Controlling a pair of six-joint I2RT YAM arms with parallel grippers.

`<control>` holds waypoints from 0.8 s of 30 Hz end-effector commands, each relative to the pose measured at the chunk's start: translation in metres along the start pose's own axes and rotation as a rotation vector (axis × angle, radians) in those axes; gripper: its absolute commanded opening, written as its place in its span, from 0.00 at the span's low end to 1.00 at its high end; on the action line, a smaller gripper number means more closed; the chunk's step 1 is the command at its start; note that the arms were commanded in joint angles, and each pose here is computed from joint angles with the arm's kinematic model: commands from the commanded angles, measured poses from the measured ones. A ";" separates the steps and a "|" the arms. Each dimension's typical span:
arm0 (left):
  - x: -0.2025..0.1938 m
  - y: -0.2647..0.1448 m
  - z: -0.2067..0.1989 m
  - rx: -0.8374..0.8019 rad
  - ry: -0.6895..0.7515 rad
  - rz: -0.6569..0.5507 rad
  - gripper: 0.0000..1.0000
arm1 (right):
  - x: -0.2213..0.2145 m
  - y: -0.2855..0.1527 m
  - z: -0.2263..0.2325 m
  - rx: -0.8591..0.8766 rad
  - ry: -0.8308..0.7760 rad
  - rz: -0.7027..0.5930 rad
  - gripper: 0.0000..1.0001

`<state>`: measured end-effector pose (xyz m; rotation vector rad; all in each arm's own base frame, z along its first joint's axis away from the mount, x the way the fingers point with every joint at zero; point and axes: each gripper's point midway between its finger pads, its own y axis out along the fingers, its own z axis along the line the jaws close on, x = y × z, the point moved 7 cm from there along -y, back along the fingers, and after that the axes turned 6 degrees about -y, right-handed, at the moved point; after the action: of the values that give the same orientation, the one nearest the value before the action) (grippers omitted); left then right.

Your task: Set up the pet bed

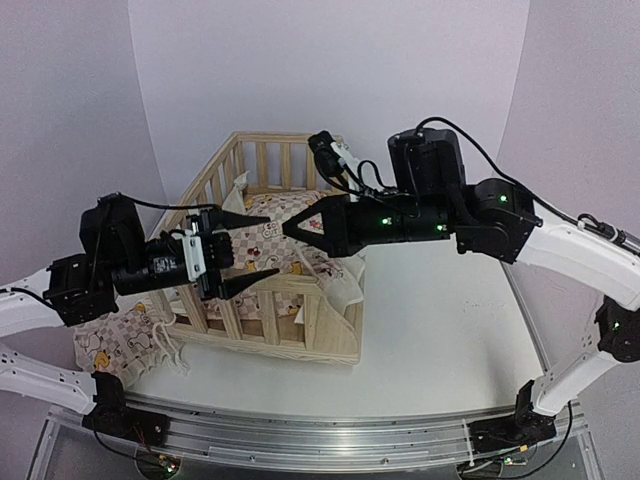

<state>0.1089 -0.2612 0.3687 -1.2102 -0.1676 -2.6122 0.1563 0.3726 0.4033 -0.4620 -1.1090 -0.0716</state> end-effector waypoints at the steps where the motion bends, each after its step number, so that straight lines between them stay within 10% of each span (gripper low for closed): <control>1: 0.020 0.008 0.033 0.103 -0.083 0.020 0.67 | 0.006 0.009 0.044 0.259 -0.109 0.030 0.00; 7: 0.011 0.011 0.030 0.013 -0.171 0.073 0.60 | 0.013 0.005 0.051 0.300 -0.137 -0.019 0.00; 18: 0.022 0.017 0.030 -0.032 -0.147 0.001 0.02 | 0.005 0.008 0.045 0.274 -0.121 -0.026 0.00; 24: 0.009 0.017 0.030 0.012 -0.098 0.047 0.00 | -0.003 -0.002 0.020 0.072 -0.064 -0.068 0.06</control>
<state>0.1260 -0.2757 0.3759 -1.4011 -0.0556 -2.4653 0.1292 0.4005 0.3999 -0.2901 -1.1938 0.0879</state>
